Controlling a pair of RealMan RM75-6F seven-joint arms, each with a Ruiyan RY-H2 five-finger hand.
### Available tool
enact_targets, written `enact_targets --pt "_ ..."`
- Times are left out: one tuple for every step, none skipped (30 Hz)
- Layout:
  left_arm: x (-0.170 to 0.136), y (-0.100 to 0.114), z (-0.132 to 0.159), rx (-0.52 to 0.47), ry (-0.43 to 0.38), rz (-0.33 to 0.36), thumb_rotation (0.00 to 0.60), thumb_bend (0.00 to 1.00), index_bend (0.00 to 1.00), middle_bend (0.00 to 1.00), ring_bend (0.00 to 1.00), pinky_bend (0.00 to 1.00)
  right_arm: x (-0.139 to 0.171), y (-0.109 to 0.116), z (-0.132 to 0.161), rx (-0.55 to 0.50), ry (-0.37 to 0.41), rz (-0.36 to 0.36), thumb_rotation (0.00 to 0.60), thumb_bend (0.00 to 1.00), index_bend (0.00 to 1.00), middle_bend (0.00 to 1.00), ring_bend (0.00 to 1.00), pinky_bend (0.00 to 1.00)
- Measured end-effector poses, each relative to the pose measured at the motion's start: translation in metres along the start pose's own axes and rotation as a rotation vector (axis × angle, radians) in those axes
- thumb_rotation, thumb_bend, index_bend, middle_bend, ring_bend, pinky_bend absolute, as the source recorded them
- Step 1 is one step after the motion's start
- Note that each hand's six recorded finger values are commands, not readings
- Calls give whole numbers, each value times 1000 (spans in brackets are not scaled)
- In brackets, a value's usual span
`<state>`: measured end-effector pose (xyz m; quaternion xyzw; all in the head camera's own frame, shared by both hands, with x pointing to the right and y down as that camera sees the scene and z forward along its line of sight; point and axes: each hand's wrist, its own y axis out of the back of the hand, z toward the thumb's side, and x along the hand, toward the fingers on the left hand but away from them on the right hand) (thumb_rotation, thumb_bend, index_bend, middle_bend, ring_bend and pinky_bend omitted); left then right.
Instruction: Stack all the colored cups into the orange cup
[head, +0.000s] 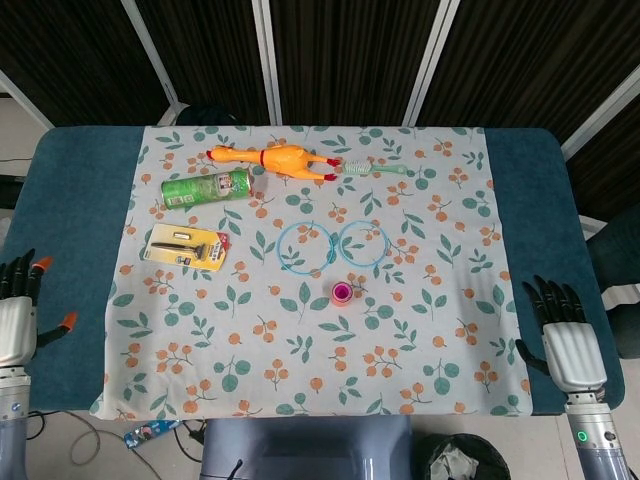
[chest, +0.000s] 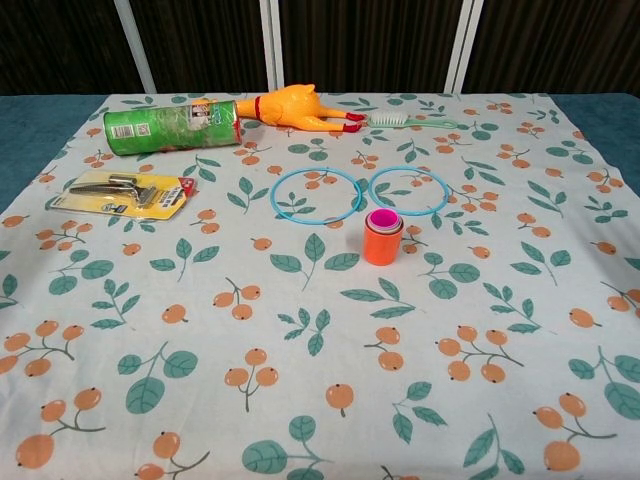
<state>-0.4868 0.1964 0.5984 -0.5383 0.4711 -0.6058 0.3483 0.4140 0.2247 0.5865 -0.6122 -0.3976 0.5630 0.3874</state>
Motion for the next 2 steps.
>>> enact_targets --pt "0 1 -2 4 17 0 600 182 152 0 0 0 0 1 0 0 0 0 600 366 15 0 0 40" --pt "-1 2 -4 6 30 -1 600 183 152 0 0 0 1 2 0 0 0 0 600 366 15 0 0 40"
